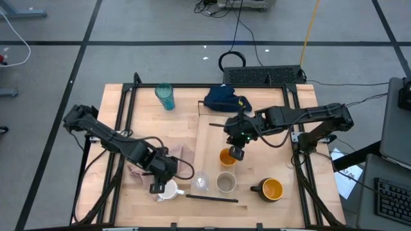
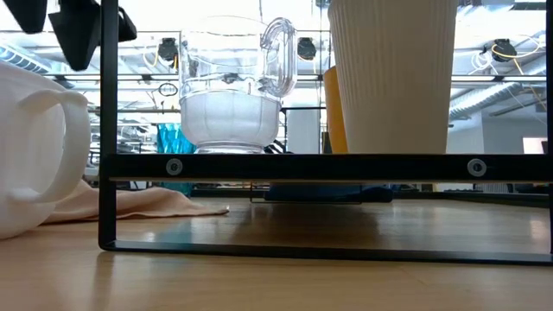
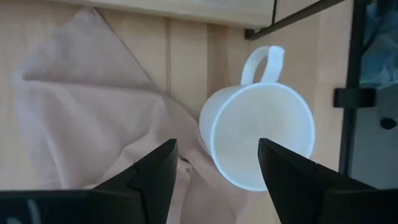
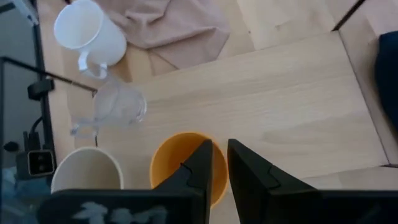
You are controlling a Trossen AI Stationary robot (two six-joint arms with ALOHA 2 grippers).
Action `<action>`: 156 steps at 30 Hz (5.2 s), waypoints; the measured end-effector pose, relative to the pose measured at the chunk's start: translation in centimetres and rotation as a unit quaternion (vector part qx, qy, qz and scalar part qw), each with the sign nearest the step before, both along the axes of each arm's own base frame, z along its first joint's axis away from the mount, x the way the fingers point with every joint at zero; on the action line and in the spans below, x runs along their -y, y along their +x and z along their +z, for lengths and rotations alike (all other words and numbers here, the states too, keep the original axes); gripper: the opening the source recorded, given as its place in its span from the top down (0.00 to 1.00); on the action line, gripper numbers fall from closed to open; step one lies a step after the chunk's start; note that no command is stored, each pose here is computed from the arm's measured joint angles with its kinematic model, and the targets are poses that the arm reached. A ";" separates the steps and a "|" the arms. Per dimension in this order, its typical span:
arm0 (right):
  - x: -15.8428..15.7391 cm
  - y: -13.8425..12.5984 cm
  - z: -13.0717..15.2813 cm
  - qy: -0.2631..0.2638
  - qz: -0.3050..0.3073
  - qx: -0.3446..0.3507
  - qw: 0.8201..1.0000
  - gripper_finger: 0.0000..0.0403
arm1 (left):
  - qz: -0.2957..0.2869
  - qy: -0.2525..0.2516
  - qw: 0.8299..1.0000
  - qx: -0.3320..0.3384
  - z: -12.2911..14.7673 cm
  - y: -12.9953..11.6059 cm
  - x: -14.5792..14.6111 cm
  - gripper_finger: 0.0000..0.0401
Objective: Stack small to large cups/mugs on shelf
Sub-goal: Put the white cup on the shelf aligned with the transparent cup
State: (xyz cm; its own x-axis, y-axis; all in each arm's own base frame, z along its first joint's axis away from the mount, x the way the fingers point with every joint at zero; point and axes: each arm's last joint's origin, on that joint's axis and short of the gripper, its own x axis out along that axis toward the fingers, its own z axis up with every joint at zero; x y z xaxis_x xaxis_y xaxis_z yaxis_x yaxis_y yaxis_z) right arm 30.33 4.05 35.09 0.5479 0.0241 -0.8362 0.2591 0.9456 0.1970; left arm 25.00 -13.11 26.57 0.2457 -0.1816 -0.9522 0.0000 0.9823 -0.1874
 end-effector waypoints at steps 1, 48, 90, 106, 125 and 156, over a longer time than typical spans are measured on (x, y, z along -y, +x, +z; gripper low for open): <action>-0.3 0.0 0.0 0.000 0.005 0.000 1.000 0.90 | -0.001 0.003 1.000 -0.007 -0.4 0.2 0.2 0.44; -2.4 -0.1 0.2 0.003 0.038 0.018 0.999 0.90 | 0.009 -0.005 0.993 -0.116 -5.2 2.9 -0.6 0.98; -2.2 -0.1 0.2 -0.048 0.062 0.023 0.997 0.90 | 0.501 -0.162 0.850 -0.005 2.3 3.0 -11.1 0.99; -2.3 -0.1 0.2 -0.060 0.086 0.023 0.994 0.90 | 0.561 -0.187 0.806 0.030 3.5 4.1 -10.4 0.99; -2.9 -0.6 0.4 -0.062 0.104 0.022 0.992 0.90 | 0.530 -0.077 0.843 -0.046 4.4 11.5 -9.8 0.99; -2.6 -3.8 3.5 -0.059 0.113 0.076 0.989 0.90 | 0.550 -0.022 0.828 -0.109 3.0 11.6 -9.7 0.99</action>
